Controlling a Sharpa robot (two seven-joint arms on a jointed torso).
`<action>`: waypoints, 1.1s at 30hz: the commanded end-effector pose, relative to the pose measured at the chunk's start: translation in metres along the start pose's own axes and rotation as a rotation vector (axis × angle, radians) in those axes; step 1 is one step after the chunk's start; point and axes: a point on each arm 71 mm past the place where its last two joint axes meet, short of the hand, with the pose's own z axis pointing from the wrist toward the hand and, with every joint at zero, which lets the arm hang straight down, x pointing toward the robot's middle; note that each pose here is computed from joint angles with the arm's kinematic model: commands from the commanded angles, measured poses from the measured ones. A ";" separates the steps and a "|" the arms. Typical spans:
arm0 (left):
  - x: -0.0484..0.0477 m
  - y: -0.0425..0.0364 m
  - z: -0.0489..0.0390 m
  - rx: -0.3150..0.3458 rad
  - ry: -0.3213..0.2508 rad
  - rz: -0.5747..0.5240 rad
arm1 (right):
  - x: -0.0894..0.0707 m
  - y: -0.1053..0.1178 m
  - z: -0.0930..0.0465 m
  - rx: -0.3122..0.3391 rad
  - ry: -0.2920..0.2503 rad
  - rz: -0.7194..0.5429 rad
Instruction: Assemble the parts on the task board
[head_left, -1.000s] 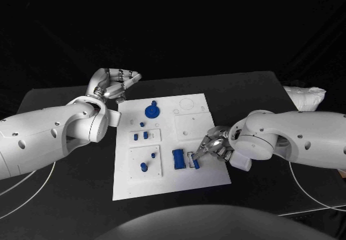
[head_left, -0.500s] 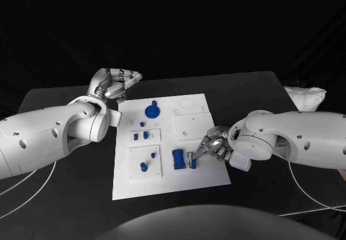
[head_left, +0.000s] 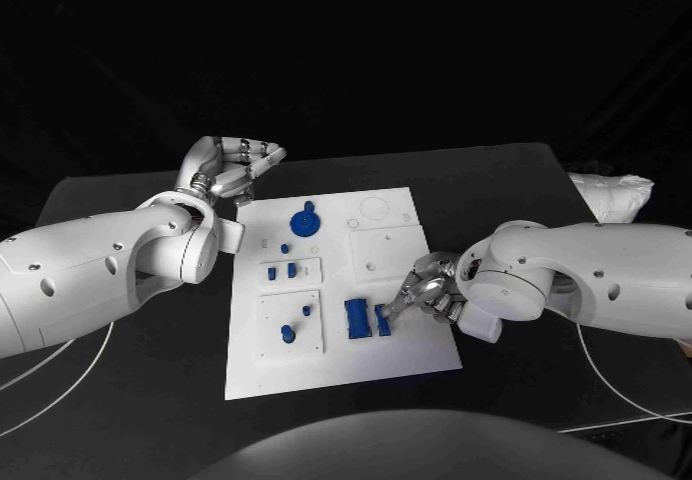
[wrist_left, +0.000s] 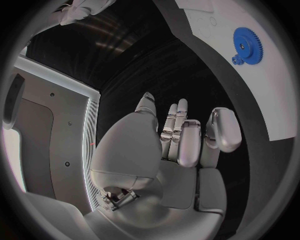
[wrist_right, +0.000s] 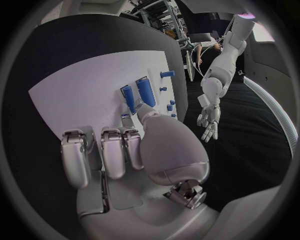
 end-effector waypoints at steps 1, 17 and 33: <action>0.0026 -0.0012 0.0003 0.007 0.019 -0.006 | 0.002 0.002 0.000 -0.009 0.005 -0.009; 0.0029 -0.0011 0.0004 0.005 0.022 -0.007 | -0.003 -0.008 -0.011 -0.006 -0.070 -0.181; 0.0032 -0.0008 0.0006 0.004 0.028 -0.007 | 0.014 -0.013 -0.014 0.032 0.053 -0.298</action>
